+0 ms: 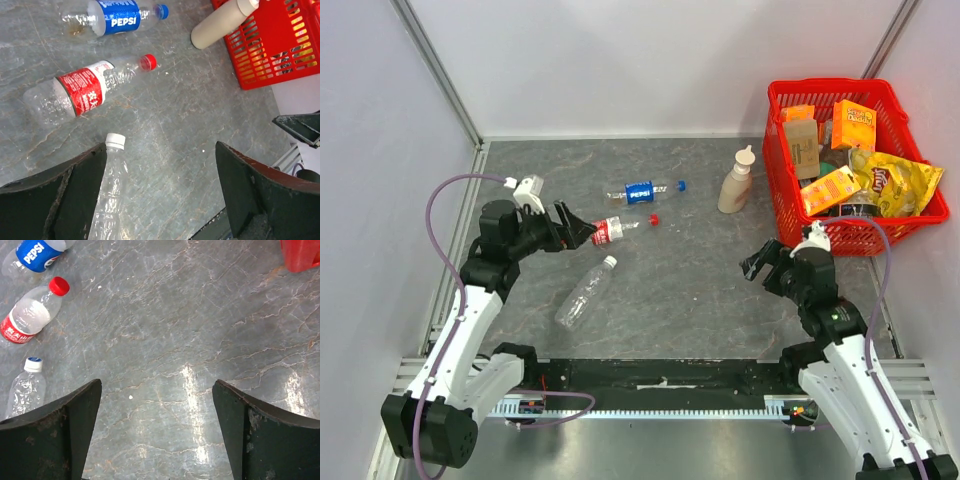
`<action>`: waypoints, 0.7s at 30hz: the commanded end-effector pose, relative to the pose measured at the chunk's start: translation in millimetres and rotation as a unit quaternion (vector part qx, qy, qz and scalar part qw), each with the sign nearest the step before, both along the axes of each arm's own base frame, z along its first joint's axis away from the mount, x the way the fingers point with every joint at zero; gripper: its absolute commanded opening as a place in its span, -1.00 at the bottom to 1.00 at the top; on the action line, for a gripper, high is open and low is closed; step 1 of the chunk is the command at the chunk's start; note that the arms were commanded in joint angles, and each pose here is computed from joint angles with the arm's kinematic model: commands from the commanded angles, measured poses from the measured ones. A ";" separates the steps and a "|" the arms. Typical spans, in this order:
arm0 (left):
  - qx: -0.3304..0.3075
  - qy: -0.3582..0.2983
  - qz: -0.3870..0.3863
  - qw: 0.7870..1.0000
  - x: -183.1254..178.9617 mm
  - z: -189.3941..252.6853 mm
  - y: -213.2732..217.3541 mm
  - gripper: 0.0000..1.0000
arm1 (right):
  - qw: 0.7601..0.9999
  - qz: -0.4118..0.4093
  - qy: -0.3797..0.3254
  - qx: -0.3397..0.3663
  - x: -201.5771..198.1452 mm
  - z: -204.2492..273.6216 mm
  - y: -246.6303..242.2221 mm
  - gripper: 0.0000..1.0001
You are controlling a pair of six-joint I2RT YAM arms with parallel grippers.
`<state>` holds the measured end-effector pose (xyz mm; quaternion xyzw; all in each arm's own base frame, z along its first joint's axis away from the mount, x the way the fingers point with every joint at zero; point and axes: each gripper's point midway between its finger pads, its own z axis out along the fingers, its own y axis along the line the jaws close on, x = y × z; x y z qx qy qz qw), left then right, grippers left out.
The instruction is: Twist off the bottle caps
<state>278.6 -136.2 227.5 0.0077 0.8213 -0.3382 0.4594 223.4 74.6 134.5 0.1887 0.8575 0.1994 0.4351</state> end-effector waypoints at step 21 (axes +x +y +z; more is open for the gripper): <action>0.150 0.286 -0.036 0.946 -42.6 -93.9 26.3 0.82 | 0.969 0.195 -0.063 -0.138 87.9 78.8 145.1 0.96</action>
